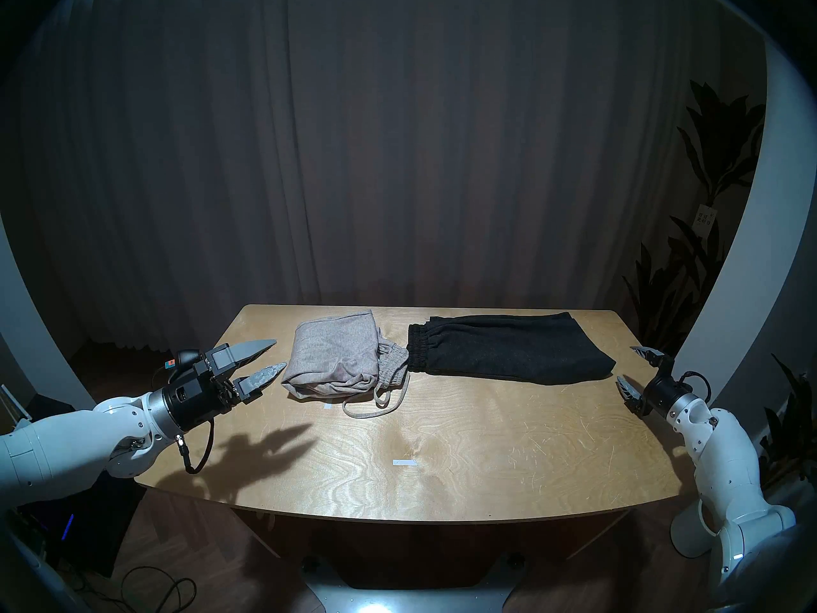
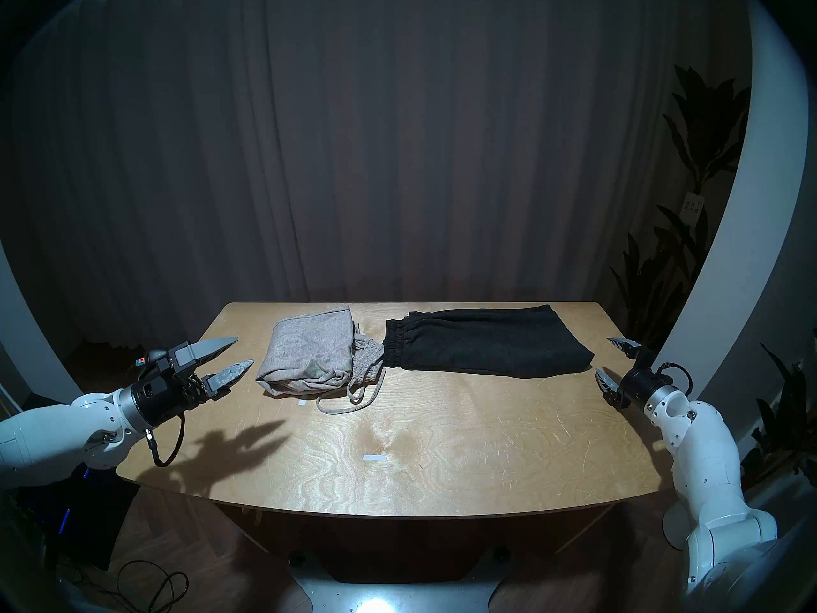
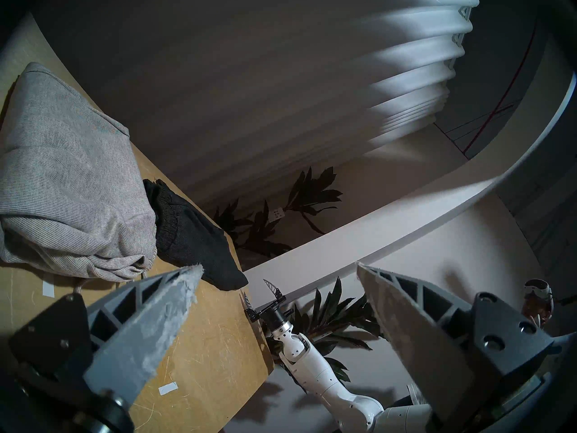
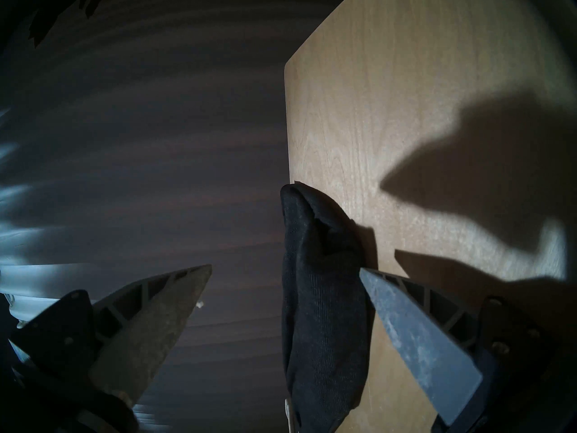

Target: Fold pants twice and stack them

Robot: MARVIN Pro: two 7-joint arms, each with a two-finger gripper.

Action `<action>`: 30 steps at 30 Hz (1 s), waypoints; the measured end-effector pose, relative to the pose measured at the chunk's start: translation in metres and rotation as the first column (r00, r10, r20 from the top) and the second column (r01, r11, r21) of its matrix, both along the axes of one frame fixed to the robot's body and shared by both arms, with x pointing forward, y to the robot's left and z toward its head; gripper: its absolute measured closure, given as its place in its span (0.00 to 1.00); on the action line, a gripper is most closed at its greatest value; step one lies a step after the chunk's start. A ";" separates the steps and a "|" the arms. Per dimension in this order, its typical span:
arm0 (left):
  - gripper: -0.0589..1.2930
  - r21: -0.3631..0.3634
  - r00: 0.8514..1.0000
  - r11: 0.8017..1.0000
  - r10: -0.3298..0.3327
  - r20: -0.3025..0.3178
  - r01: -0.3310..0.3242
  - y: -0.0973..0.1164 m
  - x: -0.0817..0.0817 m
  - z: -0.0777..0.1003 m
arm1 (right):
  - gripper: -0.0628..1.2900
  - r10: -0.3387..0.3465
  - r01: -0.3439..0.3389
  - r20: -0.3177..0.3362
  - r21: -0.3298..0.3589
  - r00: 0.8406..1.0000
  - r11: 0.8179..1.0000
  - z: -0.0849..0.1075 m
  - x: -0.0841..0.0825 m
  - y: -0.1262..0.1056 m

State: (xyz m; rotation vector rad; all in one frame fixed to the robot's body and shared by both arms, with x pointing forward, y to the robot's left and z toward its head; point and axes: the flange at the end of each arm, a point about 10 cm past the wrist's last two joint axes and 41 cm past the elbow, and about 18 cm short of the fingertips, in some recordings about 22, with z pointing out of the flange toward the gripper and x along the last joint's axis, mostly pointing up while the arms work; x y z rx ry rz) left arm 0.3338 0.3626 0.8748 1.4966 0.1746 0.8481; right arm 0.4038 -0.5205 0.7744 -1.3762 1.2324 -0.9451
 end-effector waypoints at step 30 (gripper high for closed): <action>0.03 -0.021 1.000 1.000 0.012 -0.007 -0.012 -0.008 -0.003 0.005 | 0.03 0.079 -0.079 -0.036 0.001 0.996 0.997 0.005 0.014 0.053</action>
